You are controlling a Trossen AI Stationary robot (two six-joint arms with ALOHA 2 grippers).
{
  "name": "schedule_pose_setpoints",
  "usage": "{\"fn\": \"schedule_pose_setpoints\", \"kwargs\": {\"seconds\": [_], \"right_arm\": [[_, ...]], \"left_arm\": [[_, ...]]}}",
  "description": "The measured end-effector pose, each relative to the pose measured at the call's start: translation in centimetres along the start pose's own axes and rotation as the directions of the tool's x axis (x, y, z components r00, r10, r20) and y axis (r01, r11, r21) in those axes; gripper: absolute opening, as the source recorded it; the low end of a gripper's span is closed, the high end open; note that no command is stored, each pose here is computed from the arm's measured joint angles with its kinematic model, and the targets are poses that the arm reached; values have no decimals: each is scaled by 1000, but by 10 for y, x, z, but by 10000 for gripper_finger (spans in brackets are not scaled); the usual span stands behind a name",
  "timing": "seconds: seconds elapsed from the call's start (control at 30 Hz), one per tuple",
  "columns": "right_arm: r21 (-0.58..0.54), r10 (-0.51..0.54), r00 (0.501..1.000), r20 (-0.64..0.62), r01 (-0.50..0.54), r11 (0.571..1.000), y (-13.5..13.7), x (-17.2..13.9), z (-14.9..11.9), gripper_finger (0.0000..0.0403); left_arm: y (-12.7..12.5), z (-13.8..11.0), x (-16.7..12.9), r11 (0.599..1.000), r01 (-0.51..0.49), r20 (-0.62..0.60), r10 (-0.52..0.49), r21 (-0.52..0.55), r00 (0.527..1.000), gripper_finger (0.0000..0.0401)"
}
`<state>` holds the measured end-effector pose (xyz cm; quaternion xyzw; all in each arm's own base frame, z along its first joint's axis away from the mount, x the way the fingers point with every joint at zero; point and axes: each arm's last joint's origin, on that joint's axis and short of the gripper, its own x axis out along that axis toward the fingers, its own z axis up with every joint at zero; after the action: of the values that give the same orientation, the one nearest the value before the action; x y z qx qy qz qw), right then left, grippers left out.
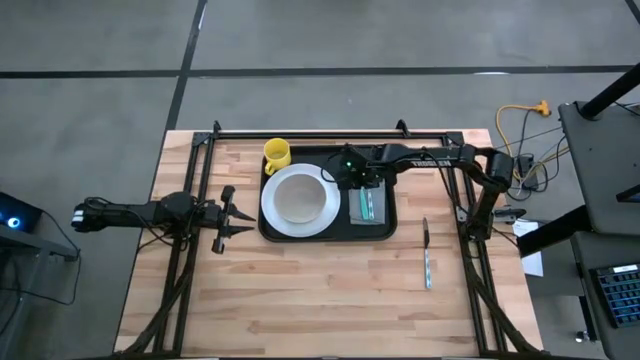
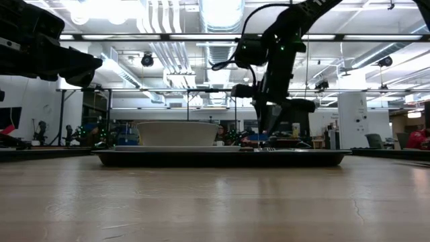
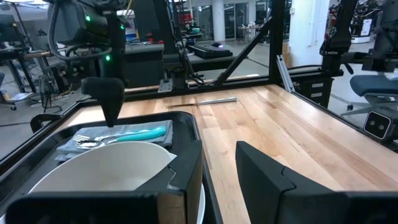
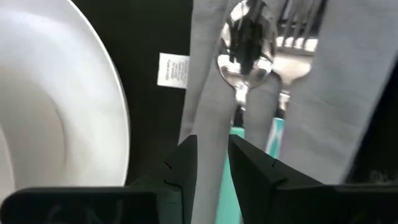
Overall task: Set up tray
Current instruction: Put the blue knife on the gray napkin to the right of the blue fork
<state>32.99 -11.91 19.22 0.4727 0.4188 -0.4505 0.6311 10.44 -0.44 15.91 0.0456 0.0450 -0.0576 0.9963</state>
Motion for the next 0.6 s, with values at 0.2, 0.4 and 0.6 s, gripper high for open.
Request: {"fn": "schedule_pose_setpoints", "kwargs": {"seconds": [0.2,0.4,0.6], "right_arm": [[-57,29,1000,-5,-30,998,12,-17,4,68],[-35,85,994,-76,-88,996,24,-28,-5,74],[67,-262,941,-216,282,957,-2,-33,-44,82]], "left_arm": [[0,0,0,1000,0,0,0,0,1000,83],[0,0,0,1000,0,0,0,0,1000,83],[0,0,0,1000,0,0,0,0,1000,83]]}}
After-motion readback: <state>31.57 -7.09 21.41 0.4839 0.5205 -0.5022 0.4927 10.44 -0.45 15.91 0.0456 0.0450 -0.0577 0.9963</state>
